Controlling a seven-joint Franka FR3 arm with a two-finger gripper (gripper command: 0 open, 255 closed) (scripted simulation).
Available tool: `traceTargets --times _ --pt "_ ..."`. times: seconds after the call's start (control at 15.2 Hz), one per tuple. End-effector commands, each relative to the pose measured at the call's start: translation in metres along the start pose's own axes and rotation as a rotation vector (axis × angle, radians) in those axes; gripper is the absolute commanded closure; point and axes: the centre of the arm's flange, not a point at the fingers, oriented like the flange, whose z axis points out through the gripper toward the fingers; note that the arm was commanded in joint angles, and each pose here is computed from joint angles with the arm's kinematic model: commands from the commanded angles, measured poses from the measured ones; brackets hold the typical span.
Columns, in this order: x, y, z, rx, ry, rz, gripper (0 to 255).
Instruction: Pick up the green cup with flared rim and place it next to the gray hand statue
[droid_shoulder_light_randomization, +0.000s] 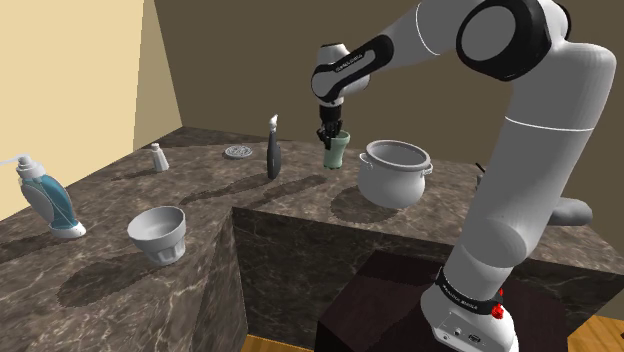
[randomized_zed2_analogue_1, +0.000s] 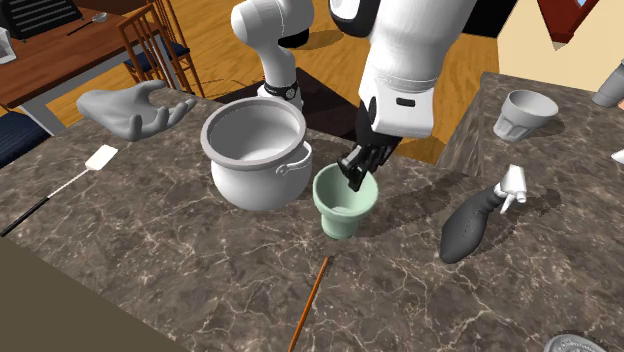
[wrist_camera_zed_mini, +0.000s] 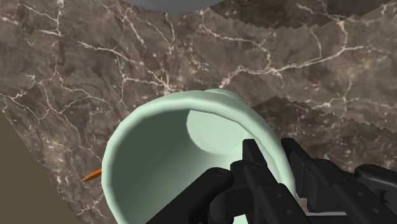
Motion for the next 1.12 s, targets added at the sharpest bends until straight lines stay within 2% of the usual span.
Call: traceTargets --times 0.0,1.06 --pt "0.000 0.001 -0.010 0.000 0.000 0.000 255" --pt "-0.001 0.012 -0.094 0.000 0.000 0.000 255"
